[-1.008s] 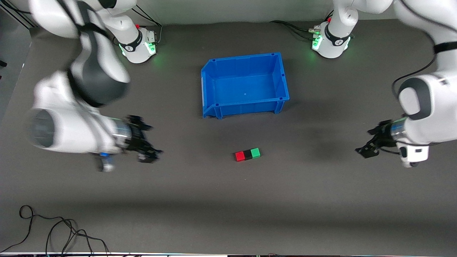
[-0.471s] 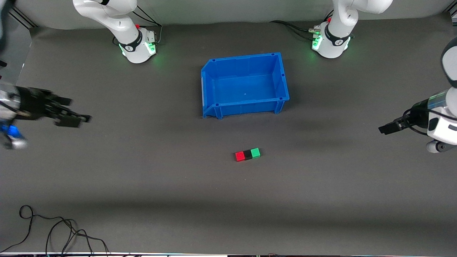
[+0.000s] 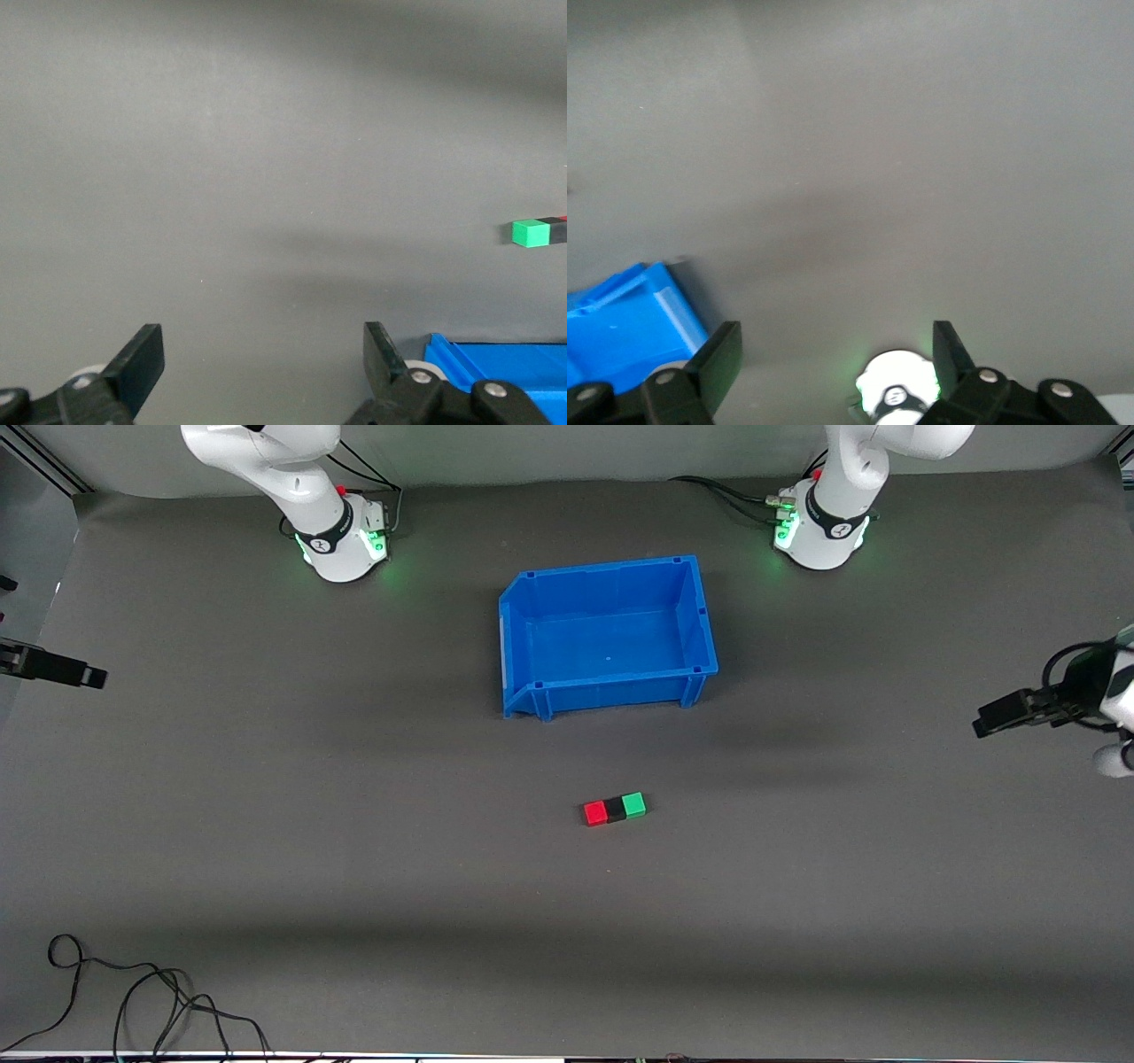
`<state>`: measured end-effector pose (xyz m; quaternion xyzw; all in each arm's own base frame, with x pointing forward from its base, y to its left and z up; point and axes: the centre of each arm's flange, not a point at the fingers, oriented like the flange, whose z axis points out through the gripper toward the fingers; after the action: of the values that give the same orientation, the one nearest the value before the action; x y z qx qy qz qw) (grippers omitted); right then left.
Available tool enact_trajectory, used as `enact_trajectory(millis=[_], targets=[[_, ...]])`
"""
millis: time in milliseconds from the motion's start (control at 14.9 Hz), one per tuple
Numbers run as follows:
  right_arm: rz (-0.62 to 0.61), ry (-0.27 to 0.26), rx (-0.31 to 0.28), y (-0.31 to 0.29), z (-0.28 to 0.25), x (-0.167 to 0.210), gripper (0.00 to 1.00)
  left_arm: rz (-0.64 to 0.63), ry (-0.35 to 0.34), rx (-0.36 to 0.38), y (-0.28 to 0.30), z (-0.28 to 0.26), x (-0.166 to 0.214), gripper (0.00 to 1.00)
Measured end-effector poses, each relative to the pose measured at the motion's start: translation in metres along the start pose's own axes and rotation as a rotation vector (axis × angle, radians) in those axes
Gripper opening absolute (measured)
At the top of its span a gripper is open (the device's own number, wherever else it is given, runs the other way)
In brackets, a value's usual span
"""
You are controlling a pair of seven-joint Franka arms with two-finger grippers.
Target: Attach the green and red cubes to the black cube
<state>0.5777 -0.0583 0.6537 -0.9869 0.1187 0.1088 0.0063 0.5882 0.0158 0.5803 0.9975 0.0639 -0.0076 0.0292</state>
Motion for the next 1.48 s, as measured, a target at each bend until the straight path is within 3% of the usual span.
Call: enact_trajectory(millis=[403,1008,1479], targets=[[-0.018,0.049,-0.003,0.004,0.026,0.018,0.96,0.060,0.037,-0.003,0.013,-0.014,-0.007,1.00],[-0.089,0.138,0.001,-0.019,0.044,-0.005,0.96,0.114,0.052,0.007,0.027,-0.019,-0.033,1.00],[-0.118,0.166,0.017,-0.025,0.056,-0.025,0.97,0.118,-0.028,0.016,0.026,-0.022,-0.052,1.00]])
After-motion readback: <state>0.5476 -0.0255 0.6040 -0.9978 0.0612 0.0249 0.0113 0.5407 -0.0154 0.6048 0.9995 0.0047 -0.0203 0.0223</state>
